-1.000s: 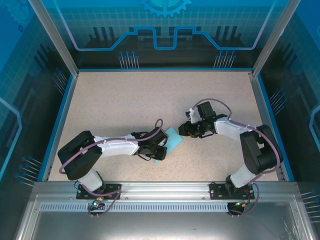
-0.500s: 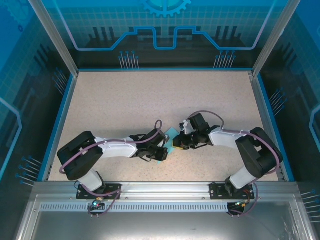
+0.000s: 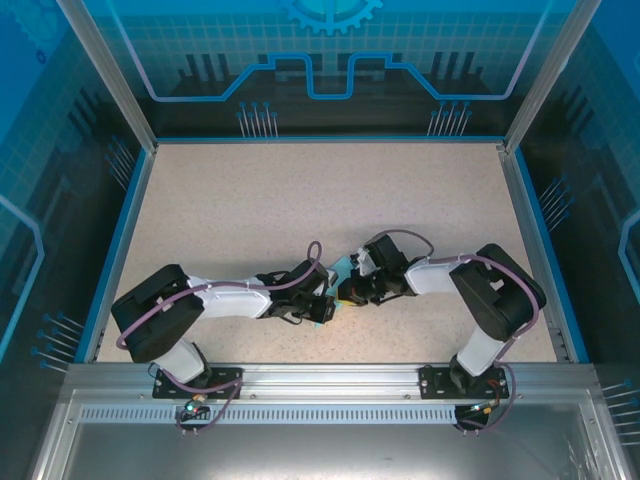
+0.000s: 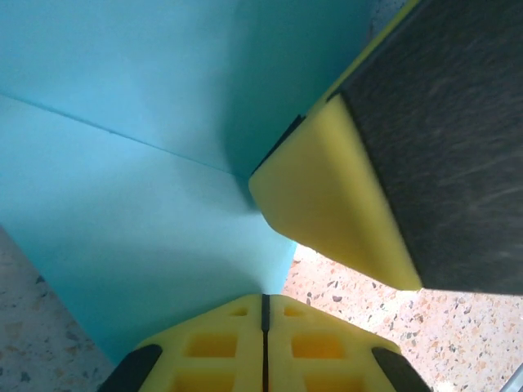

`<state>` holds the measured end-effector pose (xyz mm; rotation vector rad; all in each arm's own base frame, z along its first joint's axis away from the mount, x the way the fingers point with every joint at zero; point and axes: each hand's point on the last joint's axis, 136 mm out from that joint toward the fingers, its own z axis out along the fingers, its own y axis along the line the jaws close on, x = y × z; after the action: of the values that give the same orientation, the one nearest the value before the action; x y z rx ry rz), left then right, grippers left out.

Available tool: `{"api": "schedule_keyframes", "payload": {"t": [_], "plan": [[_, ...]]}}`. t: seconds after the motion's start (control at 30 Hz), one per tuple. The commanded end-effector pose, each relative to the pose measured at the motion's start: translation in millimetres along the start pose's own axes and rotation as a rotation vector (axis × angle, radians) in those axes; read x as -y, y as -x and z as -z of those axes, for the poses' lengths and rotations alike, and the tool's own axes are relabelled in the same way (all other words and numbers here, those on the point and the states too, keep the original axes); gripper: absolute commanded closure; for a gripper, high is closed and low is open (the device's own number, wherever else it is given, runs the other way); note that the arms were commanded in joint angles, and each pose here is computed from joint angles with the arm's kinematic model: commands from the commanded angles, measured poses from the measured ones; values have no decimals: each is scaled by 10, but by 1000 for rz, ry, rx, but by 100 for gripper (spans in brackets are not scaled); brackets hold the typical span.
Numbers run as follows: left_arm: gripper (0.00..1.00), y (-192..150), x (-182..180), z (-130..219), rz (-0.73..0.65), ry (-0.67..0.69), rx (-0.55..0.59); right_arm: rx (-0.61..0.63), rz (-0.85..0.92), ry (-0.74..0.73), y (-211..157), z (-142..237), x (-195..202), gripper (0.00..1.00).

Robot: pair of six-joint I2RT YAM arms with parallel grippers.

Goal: Fold a paper plane with a square sheet of paper (pick it up from the middle)
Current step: Fold the wing for the fifth time at the center of the table.

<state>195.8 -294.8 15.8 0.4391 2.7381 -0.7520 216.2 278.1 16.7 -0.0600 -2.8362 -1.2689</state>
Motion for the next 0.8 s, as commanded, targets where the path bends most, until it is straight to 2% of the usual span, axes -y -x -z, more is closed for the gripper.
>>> {"api": "schedule_keyframes", "payload": {"t": [0.0, 0.27, 0.4, 0.57, 0.67, 0.77], "plan": [[92, -123, -46, 21, 16, 4, -34, -32, 2, -85, -133, -64, 176, 94], [88, -26, 46, 126, 24, -15, -11, -49, 32, -204, -189, -75, 381, 94], [80, 69, 80, 297, 43, -13, 20, -56, 47, -253, -205, -82, 477, 95], [62, 202, -90, 515, 183, -26, 75, -60, 61, -260, -224, -87, 516, 95], [56, 232, -159, 540, 247, -40, 89, -58, 77, -248, -219, -87, 495, 95], [56, 257, -233, 496, 323, -84, 109, -58, 85, -237, -225, -100, 498, 96]]}}
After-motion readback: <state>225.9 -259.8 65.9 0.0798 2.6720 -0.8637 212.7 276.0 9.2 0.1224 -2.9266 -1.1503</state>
